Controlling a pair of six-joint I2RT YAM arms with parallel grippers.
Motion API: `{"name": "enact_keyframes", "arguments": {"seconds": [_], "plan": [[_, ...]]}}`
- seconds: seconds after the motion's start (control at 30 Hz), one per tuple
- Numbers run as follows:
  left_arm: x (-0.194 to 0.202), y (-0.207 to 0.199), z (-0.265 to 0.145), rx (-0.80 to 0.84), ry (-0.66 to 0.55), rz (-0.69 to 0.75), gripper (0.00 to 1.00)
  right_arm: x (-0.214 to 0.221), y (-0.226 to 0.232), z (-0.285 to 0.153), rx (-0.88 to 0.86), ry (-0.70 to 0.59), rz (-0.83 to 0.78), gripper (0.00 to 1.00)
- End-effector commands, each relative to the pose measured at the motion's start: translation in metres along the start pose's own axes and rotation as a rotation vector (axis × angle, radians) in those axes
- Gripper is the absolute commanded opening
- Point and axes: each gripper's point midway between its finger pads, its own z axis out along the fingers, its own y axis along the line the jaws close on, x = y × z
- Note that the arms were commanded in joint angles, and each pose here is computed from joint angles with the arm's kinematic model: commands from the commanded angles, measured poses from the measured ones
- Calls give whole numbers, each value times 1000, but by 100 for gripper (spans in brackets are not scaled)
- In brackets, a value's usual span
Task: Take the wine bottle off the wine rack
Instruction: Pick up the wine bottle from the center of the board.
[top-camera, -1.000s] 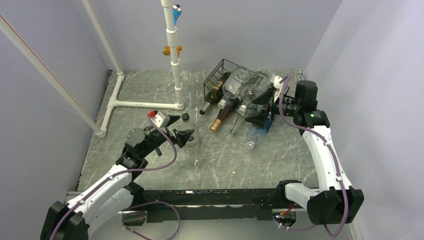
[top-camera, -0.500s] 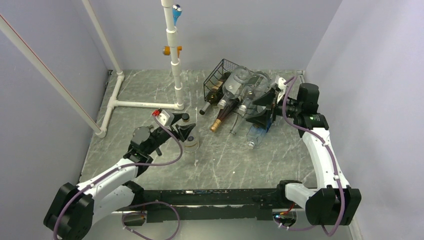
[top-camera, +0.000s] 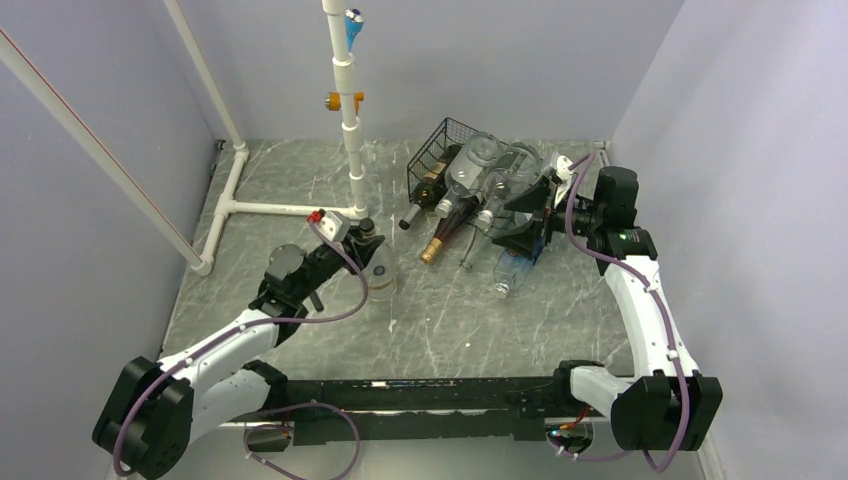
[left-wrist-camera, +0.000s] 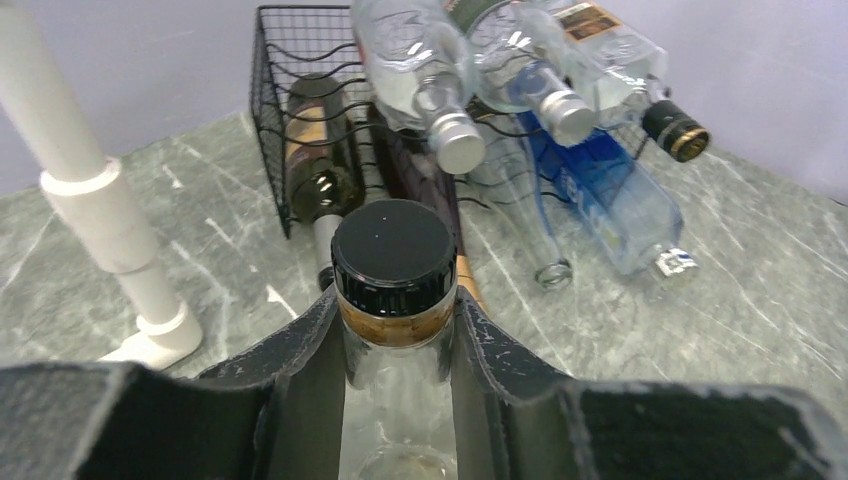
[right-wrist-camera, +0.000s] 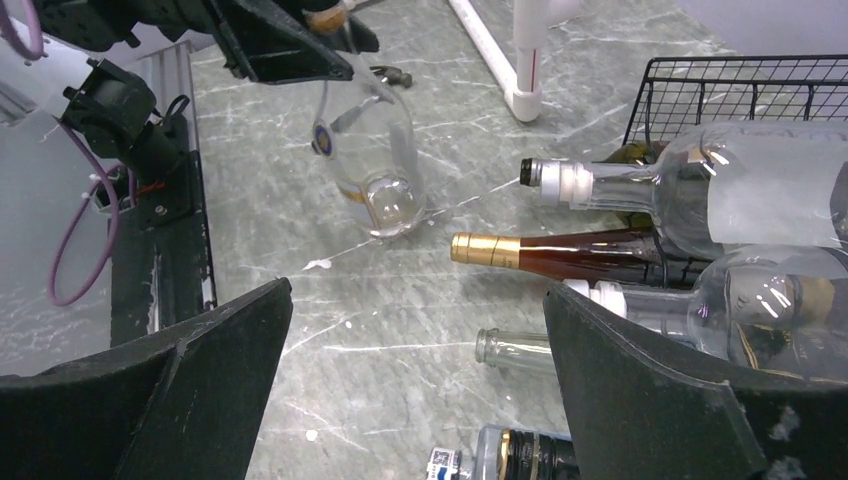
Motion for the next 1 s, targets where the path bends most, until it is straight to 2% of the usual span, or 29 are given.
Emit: {"name": "enact_keyframes", "arguments": {"seconds": [0.0, 0.53, 0.97], "plan": [[-90, 37, 11, -125, -216, 81, 0, -8, 6, -2, -25, -26, -71, 100], [-166, 117, -12, -336, -288, 209, 0, -8, 10, -3, -30, -25, -87, 100], [-183, 191, -58, -598, -302, 255, 0, -7, 10, -3, -34, -24, -83, 100]]}}
